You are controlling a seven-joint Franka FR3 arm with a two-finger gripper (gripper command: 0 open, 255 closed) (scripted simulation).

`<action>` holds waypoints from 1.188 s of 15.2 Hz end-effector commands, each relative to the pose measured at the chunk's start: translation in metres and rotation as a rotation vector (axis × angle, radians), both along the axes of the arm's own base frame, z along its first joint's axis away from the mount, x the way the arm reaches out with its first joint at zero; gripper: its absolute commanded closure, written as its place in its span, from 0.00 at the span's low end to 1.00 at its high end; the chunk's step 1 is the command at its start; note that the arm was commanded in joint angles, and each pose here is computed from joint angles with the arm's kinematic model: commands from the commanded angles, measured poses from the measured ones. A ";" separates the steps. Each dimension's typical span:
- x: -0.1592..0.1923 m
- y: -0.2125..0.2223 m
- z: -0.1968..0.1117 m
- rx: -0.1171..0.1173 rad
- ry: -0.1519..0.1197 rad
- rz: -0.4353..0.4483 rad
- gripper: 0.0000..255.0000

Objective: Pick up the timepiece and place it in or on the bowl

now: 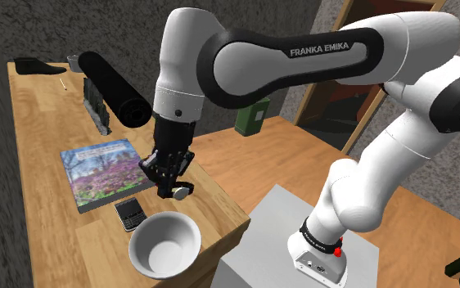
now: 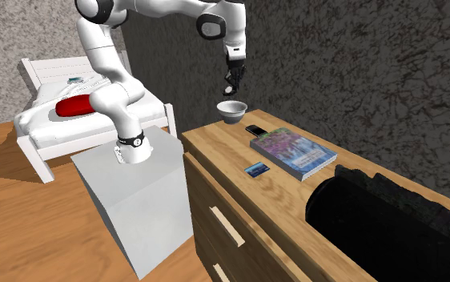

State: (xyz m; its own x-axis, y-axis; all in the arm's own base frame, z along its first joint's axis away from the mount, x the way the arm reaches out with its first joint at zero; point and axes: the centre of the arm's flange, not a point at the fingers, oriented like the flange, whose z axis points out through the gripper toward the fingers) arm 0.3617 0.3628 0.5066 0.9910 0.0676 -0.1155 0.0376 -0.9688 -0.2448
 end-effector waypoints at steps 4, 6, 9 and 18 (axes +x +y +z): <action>-0.037 0.055 -0.002 0.001 0.001 -0.001 1.00; -0.037 0.055 -0.013 0.001 0.001 -0.001 1.00; -0.037 0.055 -0.029 0.001 0.001 -0.001 1.00; -0.037 0.055 -0.076 0.001 0.001 -0.001 1.00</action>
